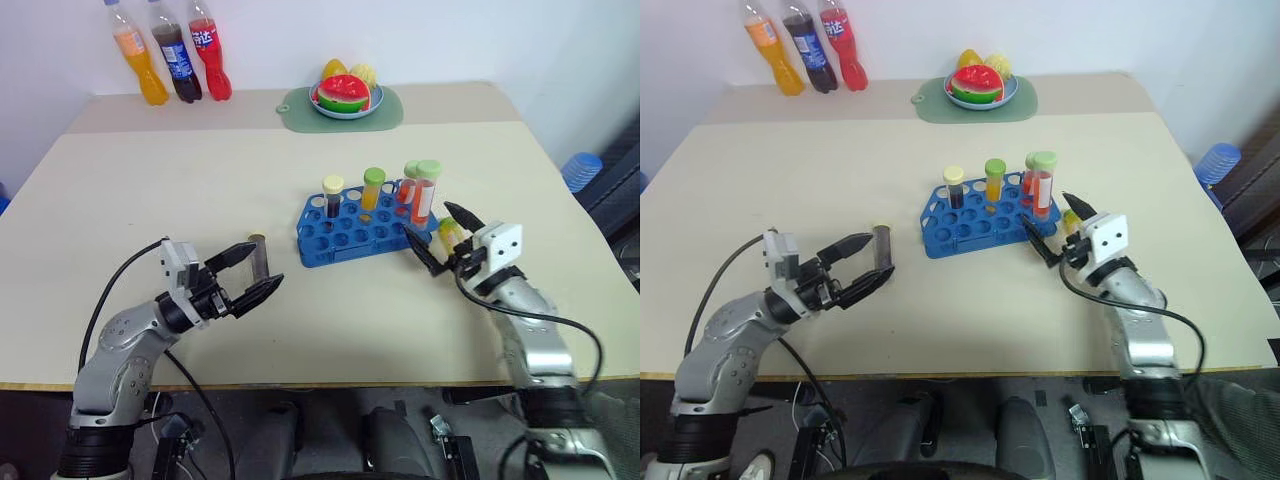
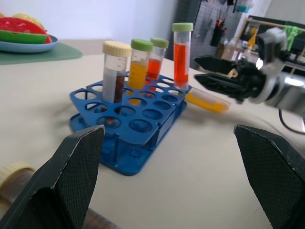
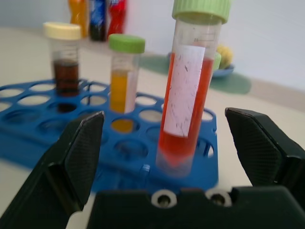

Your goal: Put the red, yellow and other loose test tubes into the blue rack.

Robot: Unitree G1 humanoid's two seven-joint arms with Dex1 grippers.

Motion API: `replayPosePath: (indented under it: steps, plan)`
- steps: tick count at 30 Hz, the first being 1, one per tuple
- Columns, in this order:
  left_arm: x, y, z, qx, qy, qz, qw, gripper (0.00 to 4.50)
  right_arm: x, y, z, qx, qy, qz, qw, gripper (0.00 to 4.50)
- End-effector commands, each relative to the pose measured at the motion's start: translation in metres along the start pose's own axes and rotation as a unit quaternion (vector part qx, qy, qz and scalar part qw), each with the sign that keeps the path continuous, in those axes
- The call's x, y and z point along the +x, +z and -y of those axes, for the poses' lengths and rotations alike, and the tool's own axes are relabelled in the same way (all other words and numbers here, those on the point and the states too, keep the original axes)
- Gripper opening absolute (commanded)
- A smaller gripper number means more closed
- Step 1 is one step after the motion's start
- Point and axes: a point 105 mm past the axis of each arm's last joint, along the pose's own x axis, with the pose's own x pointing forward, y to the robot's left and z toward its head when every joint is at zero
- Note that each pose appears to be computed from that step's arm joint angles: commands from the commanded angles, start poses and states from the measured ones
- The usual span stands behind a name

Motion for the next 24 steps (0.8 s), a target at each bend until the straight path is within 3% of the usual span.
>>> replayPosePath:
  steps: [1,8,19,22,24]
  plan:
    - [0.003,0.003,0.003,0.011,-0.011,0.007,1.000,4.50,-0.002,0.029,0.003,0.036,0.021,-0.014,0.999,4.46]
    - [0.007,0.002,0.004,0.008,-0.021,0.007,1.000,4.50,0.020,0.044,0.016,0.089,0.045,-0.073,0.992,4.46]
    - [-0.002,0.003,0.008,0.009,-0.003,0.005,1.000,4.50,0.050,0.033,0.025,0.089,0.069,-0.101,0.988,4.46]
    - [-0.003,0.004,0.008,0.010,0.001,0.006,1.000,4.50,0.055,0.036,0.026,0.089,0.072,-0.094,0.989,3.72]
    - [-0.004,0.004,0.009,0.010,0.003,0.006,1.000,4.50,0.057,0.037,0.027,0.084,0.073,-0.091,0.990,2.81]
